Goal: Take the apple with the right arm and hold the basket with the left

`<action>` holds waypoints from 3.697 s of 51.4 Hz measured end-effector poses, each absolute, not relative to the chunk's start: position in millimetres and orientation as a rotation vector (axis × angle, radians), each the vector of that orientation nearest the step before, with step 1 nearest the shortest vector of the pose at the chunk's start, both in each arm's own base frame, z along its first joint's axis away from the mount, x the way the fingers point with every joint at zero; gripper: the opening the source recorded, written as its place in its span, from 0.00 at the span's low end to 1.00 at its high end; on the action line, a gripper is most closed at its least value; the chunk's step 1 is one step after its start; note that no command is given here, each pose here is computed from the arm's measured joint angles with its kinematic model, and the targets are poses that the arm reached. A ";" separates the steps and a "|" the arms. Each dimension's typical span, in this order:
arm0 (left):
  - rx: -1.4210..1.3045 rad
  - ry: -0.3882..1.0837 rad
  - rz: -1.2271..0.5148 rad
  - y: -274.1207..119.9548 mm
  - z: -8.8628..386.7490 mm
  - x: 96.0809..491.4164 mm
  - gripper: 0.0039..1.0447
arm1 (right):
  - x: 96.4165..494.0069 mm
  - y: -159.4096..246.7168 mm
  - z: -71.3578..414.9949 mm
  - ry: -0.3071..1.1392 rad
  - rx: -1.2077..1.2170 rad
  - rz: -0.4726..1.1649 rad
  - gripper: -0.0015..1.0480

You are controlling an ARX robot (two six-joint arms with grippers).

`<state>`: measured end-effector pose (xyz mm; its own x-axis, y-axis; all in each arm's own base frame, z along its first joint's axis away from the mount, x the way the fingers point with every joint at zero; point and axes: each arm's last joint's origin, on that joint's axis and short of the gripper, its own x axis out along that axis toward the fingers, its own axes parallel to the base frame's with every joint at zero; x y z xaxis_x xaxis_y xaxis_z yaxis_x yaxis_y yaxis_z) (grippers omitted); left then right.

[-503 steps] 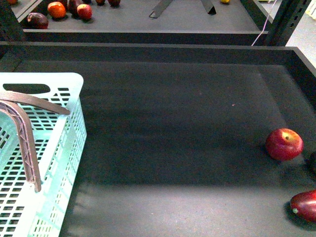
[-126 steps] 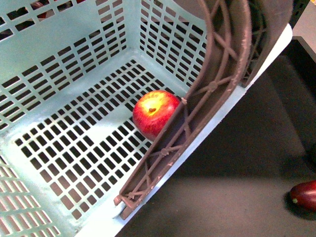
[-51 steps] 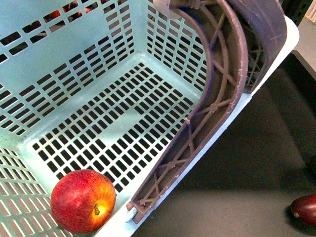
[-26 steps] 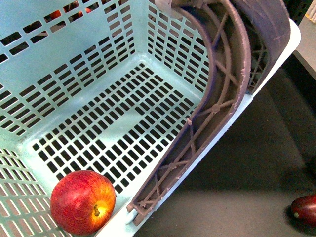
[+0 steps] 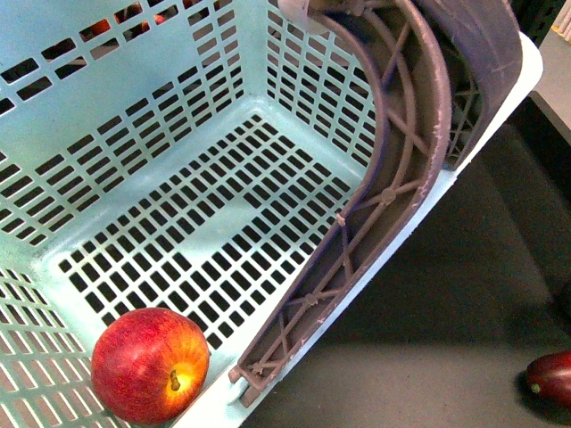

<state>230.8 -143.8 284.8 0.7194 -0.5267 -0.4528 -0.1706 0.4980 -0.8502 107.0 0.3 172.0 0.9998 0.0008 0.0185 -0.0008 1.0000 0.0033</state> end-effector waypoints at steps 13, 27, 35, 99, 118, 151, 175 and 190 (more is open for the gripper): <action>-1.050 0.769 -0.245 -143.8 284.9 230.9 0.16 | 97.1 0.3 169.1 -0.012 0.003 0.002 0.02; -1.052 0.769 -0.243 -143.7 284.8 231.0 0.16 | 97.0 0.3 169.2 -0.013 0.003 0.001 0.17; -1.052 0.770 -0.244 -143.8 284.8 230.9 0.16 | 97.0 0.3 169.2 -0.013 0.003 0.001 0.47; -1.259 0.503 0.267 -92.1 288.3 266.6 0.16 | 96.9 0.3 169.3 -0.014 0.003 0.003 0.92; -1.239 0.637 0.416 -53.3 224.8 296.9 0.16 | 96.9 0.3 169.3 -0.014 0.003 0.001 0.92; -1.377 0.577 0.562 -9.7 159.5 322.7 0.16 | 96.9 0.3 169.3 -0.014 0.003 0.001 0.92; -1.397 0.614 0.611 -8.9 161.2 316.1 0.62 | 96.9 0.3 169.3 -0.014 0.003 0.001 0.92; -1.376 0.513 0.675 2.3 201.5 266.0 0.94 | 96.9 0.3 169.3 -0.014 0.003 0.001 0.92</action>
